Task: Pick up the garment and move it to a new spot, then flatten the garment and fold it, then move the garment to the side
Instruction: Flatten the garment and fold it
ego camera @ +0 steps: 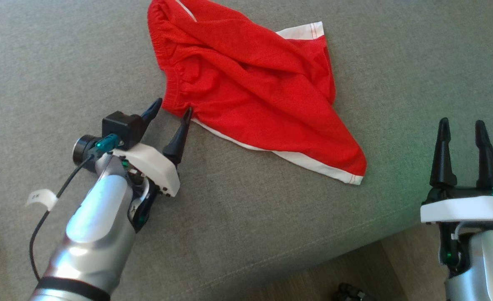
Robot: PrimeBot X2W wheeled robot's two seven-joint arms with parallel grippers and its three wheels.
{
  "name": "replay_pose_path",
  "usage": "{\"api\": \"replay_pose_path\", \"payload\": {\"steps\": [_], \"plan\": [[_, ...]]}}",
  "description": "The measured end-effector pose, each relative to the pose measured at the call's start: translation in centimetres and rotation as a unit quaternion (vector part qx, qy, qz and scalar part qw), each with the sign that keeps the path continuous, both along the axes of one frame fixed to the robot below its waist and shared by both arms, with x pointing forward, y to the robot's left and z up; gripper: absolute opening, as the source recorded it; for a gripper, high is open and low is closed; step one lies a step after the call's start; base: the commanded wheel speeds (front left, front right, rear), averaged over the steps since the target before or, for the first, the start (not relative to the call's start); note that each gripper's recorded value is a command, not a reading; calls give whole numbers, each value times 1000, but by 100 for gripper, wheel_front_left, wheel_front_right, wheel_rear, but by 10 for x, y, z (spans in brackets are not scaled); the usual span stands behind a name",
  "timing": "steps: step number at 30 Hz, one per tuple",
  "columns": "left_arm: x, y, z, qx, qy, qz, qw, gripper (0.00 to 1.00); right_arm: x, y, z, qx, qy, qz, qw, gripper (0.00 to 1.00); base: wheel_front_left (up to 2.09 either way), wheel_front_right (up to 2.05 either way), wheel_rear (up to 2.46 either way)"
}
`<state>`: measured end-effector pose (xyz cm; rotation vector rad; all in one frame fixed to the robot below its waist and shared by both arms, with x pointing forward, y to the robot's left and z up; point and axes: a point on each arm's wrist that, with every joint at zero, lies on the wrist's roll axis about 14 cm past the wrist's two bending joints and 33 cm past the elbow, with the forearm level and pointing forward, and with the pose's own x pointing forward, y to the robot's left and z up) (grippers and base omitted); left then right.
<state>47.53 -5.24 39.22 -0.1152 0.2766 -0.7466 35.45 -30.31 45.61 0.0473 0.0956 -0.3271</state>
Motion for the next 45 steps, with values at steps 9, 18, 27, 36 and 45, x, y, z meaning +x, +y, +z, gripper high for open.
{"api": "replay_pose_path", "payload": {"steps": [9, 18, 27, 36, 45], "plan": [[11, -6, -3, 11, -5, -8, 1000, 100, 0, -1, -2, 4, -1, -3, 1000, 100, 0, 0, 0], [18, -5, 9, -6, -14, 0, 1000, 0, 6, 41, -19, 49, 16, 51, 997, 100, 0, 0, 0], [36, 8, 35, -27, -49, 43, 997, 0, -14, 110, -71, 153, 110, 117, 975, 100, 0, 0, 0], [33, 13, 34, -27, -47, 52, 997, 0, -19, 147, -89, 184, 154, 165, 957, 100, 0, 0, 0], [29, 14, 41, -29, -53, 55, 997, 0, -24, 154, -103, 191, 184, 173, 948, 100, 0, 0, 0]]}}
